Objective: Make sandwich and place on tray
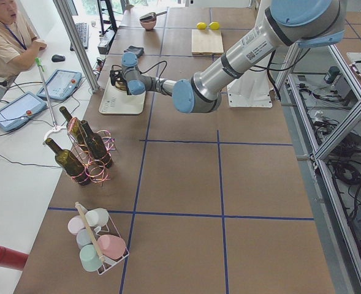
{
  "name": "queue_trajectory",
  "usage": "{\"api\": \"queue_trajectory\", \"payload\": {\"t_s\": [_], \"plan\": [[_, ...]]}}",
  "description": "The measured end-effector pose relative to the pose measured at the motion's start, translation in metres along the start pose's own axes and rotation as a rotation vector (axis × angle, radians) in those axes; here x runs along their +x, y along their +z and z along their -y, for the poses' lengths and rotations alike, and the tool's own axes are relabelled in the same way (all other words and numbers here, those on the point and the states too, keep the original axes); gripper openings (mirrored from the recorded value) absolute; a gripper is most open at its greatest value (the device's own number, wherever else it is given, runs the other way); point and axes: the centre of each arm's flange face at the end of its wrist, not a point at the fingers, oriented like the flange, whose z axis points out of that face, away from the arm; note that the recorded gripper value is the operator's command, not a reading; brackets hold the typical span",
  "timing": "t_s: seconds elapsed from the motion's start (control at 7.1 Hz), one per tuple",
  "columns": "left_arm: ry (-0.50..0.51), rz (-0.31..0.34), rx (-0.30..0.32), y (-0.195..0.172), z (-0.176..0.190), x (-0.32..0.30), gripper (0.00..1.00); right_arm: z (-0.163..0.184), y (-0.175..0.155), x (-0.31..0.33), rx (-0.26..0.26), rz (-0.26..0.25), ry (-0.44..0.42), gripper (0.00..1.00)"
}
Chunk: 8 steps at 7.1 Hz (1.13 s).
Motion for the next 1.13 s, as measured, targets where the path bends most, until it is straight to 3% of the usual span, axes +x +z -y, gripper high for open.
{"api": "queue_trajectory", "payload": {"t_s": [0.56, 0.85, 1.13], "plan": [[0.117, -0.011, 0.036, -0.014, 0.020, -0.002, 1.00, 0.001, 0.000, 0.000, 0.001, -0.002, 0.001, 1.00], [0.157, -0.014, 0.026, -0.052, 0.023, -0.021, 1.00, 0.002, -0.001, 0.000, 0.003, -0.003, -0.001, 1.00], [0.219, 0.017, -0.005, -0.114, -0.019, -0.077, 1.00, 0.002, -0.001, 0.000, 0.002, -0.004, 0.000, 1.00]]}}
